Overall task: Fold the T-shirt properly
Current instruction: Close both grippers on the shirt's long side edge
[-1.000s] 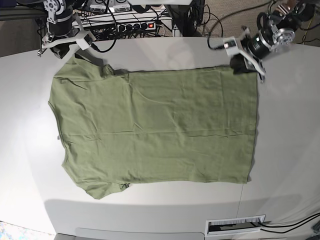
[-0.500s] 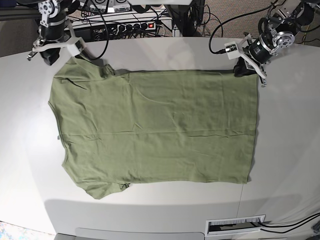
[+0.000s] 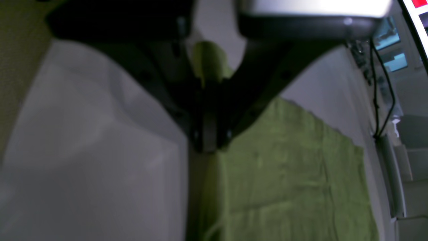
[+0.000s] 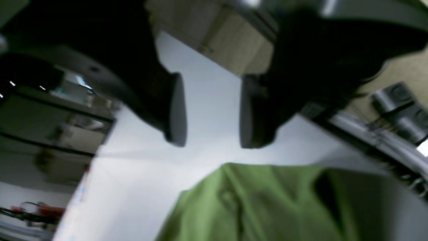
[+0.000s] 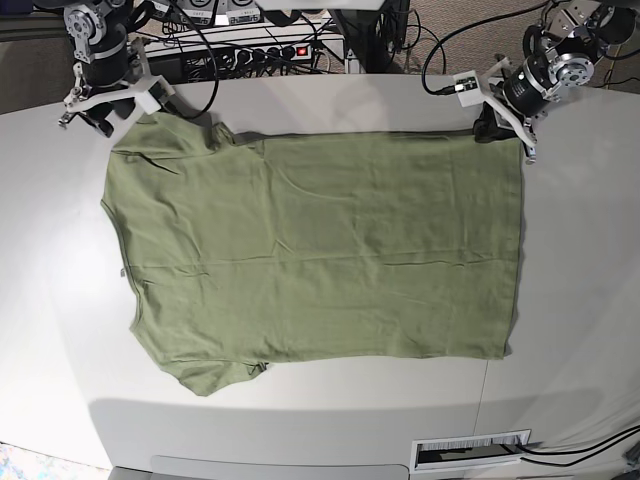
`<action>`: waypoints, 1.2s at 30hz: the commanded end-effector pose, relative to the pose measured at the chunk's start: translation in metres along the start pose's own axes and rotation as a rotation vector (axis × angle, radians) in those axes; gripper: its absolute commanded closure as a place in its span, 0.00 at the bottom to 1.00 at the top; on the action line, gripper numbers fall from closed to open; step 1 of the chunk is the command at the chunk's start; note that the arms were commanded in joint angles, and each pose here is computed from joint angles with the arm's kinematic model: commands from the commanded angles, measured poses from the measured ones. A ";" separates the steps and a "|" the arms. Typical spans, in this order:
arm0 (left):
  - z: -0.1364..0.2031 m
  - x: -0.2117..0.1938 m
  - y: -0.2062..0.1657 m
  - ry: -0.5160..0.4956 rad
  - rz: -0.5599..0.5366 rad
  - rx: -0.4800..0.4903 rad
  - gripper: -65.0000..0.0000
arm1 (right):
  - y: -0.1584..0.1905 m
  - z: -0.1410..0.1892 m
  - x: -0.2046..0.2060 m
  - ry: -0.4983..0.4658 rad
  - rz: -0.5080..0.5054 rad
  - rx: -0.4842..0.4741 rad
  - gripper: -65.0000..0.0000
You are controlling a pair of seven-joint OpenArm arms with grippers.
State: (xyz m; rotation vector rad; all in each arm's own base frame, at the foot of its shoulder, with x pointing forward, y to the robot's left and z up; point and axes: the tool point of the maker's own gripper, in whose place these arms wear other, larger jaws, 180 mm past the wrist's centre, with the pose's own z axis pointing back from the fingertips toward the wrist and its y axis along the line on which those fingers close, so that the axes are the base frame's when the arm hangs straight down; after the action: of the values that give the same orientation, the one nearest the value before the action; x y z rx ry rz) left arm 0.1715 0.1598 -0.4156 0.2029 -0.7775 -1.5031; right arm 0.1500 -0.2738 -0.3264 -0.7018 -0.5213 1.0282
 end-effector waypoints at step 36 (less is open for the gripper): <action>0.002 -0.009 -0.013 0.031 -0.016 -0.074 1.00 | 0.033 -0.032 0.011 -0.094 -0.130 0.223 0.56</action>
State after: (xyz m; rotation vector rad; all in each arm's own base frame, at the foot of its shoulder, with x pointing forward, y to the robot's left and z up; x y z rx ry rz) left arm 0.1753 0.1594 -0.4141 0.2077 -0.7840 -1.5097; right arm 0.1518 -0.2623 -0.3777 -0.4096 -0.4906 0.9719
